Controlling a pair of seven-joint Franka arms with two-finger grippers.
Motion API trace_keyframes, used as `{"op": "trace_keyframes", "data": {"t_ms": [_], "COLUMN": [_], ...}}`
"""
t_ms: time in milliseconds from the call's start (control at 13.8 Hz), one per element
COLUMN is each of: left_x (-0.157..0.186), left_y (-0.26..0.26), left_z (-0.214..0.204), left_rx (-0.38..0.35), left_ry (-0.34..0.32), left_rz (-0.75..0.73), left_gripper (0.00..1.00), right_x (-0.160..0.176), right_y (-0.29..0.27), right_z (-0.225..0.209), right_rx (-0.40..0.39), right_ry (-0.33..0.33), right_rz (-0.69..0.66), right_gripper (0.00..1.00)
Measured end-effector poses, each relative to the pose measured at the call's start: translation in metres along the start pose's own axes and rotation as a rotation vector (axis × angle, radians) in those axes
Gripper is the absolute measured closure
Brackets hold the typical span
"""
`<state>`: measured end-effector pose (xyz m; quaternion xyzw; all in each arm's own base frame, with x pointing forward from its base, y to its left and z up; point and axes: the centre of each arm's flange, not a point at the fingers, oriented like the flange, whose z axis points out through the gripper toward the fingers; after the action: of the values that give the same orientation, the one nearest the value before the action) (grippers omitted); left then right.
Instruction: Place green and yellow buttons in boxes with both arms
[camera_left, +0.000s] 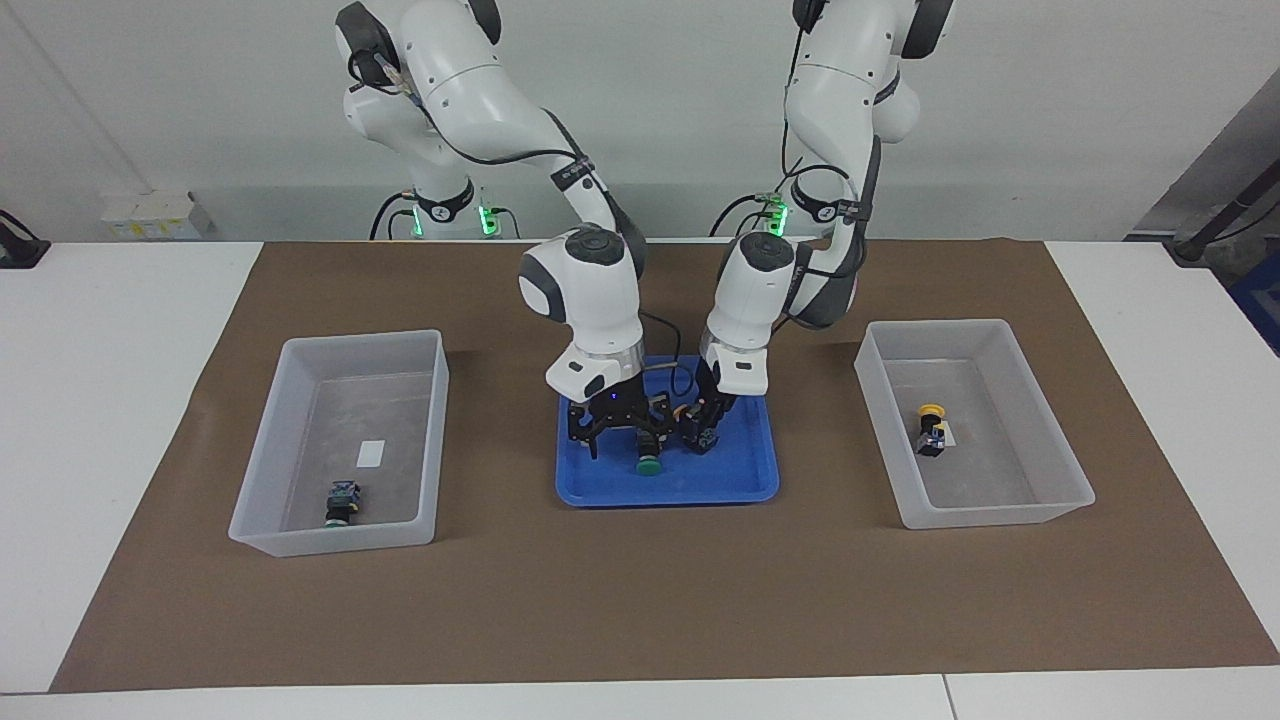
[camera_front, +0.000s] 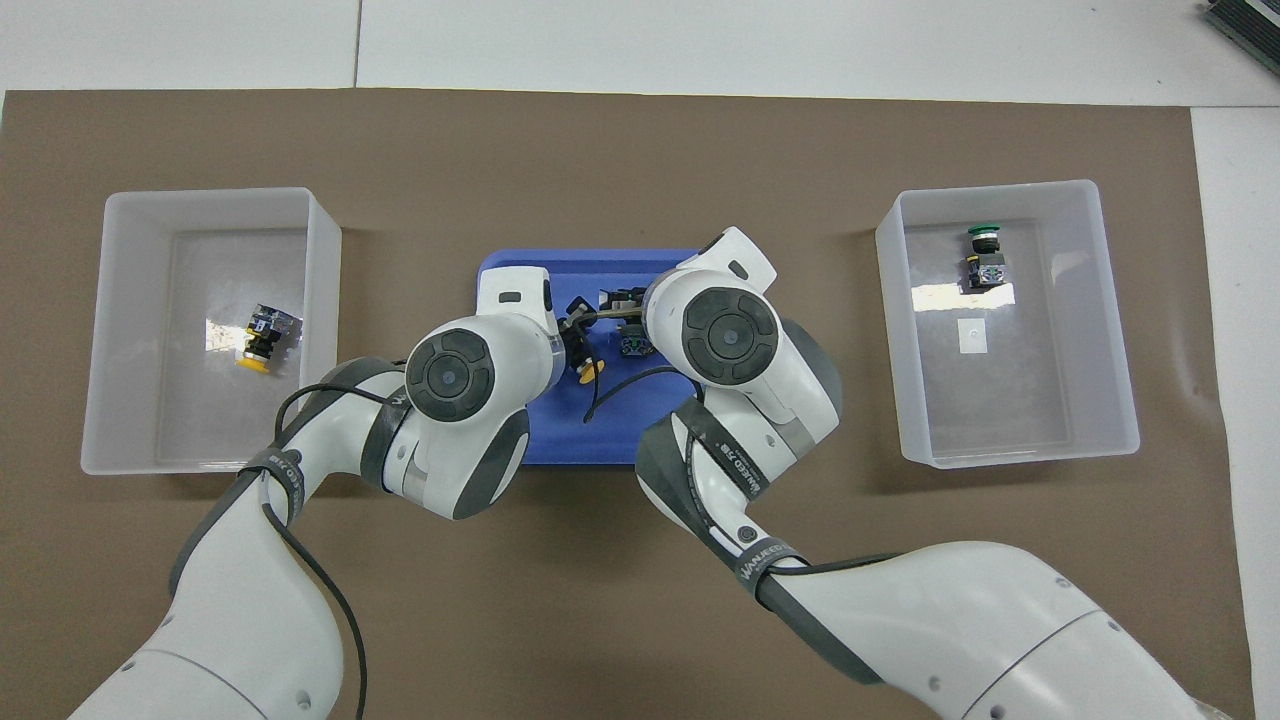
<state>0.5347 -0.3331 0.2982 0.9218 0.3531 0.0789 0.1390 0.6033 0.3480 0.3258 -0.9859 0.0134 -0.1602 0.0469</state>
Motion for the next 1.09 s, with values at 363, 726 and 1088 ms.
{"op": "trace_keyframes", "data": {"t_ms": [363,726,1088], "left_x": [0.004,0.047,0.134], "left_y": [0.007,0.03,-0.003], "left_z": [-0.006,-0.052,-0.111], "left_rx": [0.068,0.132,0.19], "left_ry": [-0.002,0.004,-0.006], "left_rz": [0.034,0.113,0.244], "left_gripper": [0.56,0.56,0.56], "right_x": [0.002,0.003,-0.014], "right_y": [0.005,0.003,-0.014], "right_z": [0.002,0.003,0.015], "right_rx": [-0.002,0.012,0.019], "right_ry": [0.001,0.014,-0.009], "right_rz": [0.007,0.006,-0.013], "right_gripper": [0.0,0.0,0.0]}}
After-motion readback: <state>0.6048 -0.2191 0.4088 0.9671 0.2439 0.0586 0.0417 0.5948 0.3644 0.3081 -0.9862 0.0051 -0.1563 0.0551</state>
